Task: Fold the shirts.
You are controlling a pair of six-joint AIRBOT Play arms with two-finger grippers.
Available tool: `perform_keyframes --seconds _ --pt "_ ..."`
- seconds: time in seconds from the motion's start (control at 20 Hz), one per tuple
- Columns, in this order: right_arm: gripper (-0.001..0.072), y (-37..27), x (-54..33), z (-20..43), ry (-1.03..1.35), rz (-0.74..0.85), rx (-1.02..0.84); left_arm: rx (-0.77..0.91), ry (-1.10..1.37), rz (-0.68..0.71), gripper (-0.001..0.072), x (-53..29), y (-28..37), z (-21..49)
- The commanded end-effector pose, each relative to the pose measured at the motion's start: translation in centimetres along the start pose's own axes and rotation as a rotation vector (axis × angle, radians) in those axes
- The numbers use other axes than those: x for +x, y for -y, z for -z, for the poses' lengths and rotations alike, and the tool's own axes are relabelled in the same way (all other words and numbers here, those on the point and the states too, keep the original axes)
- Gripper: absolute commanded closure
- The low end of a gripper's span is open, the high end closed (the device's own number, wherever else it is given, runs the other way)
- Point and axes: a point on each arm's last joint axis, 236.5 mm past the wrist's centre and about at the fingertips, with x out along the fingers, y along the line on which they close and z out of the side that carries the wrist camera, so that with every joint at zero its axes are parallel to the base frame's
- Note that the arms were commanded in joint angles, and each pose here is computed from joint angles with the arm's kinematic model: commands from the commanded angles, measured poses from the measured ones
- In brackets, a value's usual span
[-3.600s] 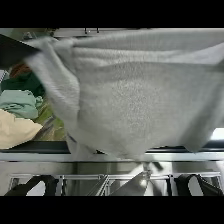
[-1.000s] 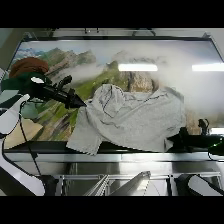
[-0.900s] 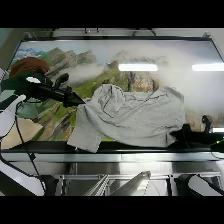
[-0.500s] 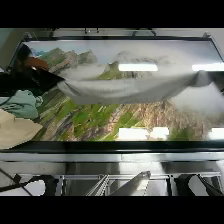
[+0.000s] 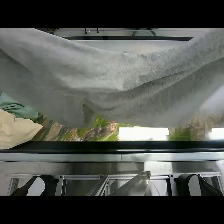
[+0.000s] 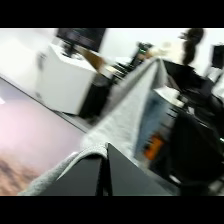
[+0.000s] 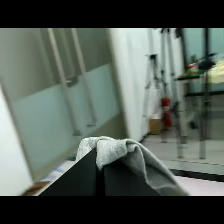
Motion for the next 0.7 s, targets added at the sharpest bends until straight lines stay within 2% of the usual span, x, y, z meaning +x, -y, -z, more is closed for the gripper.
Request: perform_keyframes --seconds 0.0,0.2,0.4,0.65 --pt "0.0689 2.6 -1.6 1.4 -0.066 0.228 -0.061 0.012 0.052 -0.184 0.0676 -3.0 -0.3 -1.5" --pt "0.0689 5.5 -1.7 5.8 -0.154 0.245 0.065 -0.188 0.011 -0.106 0.0676 -3.3 -3.7 2.5" --pt "0.0689 10.4 -1.5 14.0 -0.269 0.255 0.28 -0.411 -0.187 -0.17 0.0676 -0.6 -11.7 10.4" --pt "0.0689 17.4 0.1 27.0 -0.463 0.293 0.47 -0.567 -0.386 -0.239 0.0676 5.1 -24.0 19.7"
